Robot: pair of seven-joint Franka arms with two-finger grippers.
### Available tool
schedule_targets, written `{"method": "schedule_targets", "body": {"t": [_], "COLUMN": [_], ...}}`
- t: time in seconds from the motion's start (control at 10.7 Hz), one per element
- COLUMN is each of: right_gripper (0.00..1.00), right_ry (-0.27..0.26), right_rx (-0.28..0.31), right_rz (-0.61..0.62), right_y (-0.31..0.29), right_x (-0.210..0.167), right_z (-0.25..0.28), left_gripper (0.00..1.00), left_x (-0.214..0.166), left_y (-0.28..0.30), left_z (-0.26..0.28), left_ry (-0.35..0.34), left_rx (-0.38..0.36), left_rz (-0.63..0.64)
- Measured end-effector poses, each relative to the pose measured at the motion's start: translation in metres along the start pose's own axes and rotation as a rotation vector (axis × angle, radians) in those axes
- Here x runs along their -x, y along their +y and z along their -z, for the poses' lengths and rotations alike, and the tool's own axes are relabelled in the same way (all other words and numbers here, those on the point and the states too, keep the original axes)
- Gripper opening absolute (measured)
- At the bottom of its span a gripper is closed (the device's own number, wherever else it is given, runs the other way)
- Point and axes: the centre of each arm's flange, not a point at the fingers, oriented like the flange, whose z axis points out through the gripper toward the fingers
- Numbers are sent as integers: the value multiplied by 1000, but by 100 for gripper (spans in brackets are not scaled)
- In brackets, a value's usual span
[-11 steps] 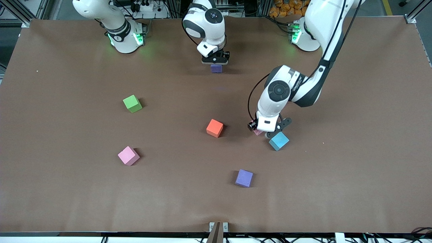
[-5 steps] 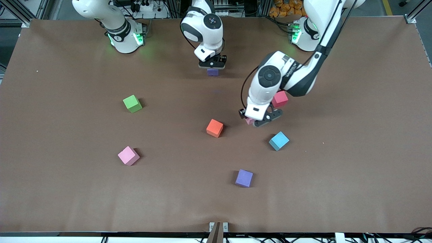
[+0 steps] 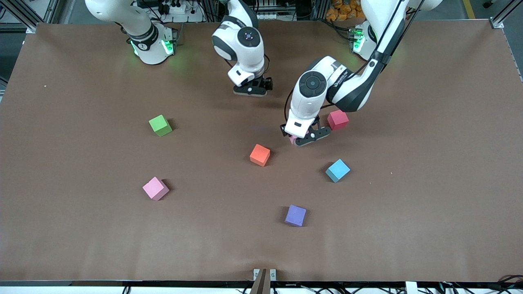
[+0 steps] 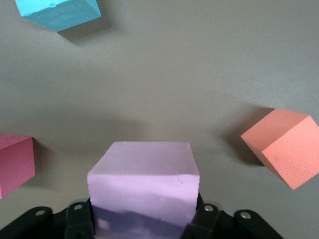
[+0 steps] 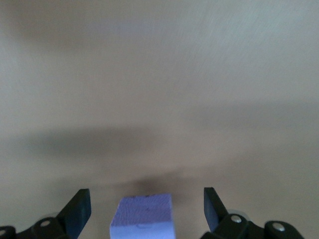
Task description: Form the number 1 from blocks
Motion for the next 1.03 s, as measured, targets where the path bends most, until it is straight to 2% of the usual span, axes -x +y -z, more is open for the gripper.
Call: {"method": "schedule_targets", "body": {"t": [0.38, 0.56, 0.75, 1.03], "right_gripper": [100, 100, 100, 100], "right_ry": [-5, 10, 35, 53], "right_rx": [-23, -33, -18, -2], "right_rz": [-14, -9, 54, 46], "right_y": [70, 119, 180, 243], "right_x": [-103, -162, -216, -273], "right_z": [74, 85, 89, 87], "left_gripper": [64, 64, 64, 64], "left_x": [20, 59, 107, 167], "left_y": [10, 32, 56, 74], "left_z": [-7, -13, -17, -38], "left_ry": [0, 10, 16, 14], "left_rx": [-9, -14, -13, -28], "left_rz": [-70, -157, -248, -356]}}
